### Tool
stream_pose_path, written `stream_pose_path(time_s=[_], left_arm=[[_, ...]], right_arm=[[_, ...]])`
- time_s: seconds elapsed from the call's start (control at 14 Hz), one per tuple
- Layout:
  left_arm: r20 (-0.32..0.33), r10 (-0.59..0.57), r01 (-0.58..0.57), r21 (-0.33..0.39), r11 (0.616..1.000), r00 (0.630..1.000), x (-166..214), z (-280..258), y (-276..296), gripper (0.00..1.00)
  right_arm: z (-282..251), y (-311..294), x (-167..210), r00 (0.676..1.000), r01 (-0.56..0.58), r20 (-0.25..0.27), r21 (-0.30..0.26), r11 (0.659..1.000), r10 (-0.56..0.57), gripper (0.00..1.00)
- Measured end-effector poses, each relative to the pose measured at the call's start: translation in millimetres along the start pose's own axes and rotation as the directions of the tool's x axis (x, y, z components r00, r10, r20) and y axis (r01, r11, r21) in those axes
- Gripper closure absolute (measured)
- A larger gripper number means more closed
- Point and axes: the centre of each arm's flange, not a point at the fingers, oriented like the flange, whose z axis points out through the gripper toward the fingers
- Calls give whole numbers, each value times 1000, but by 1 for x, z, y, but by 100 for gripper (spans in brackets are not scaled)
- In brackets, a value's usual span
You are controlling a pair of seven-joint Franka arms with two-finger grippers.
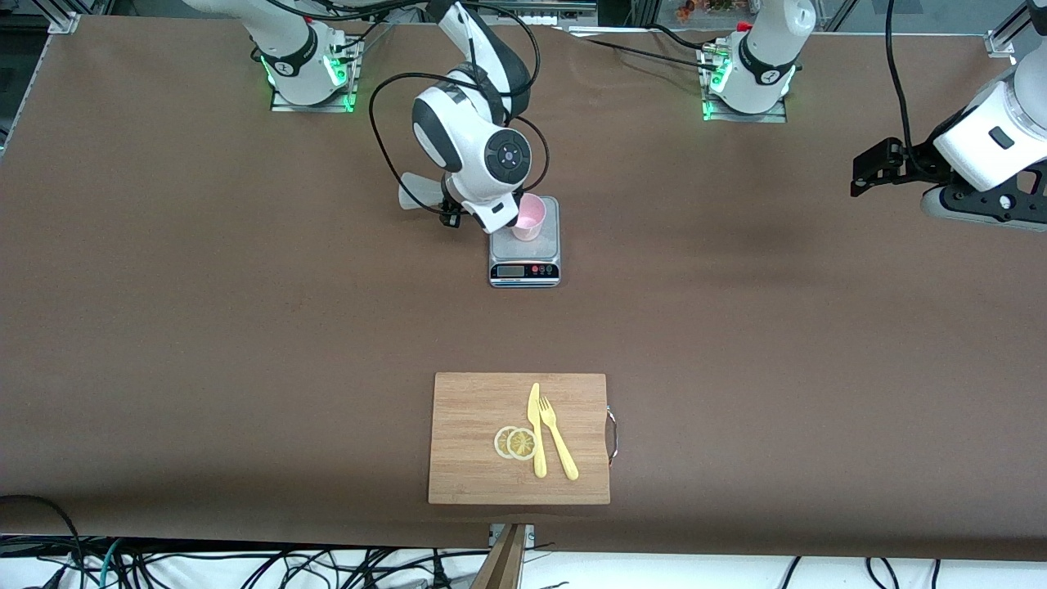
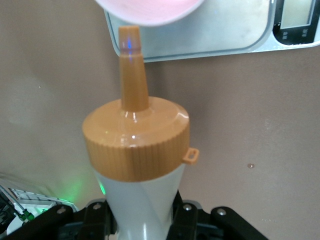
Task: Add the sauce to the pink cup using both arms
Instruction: 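Tilt the bottle nozzle into the pink cup with the right gripper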
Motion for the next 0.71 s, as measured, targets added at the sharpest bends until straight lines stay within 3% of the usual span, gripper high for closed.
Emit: stream_pose_path(time_s=[0.71], left_arm=[[0,-11,11,-2,1000,1000,0,0,-9,0]], right_arm=[[-13,8,1,1000,-25,8,8,1000,25,62]])
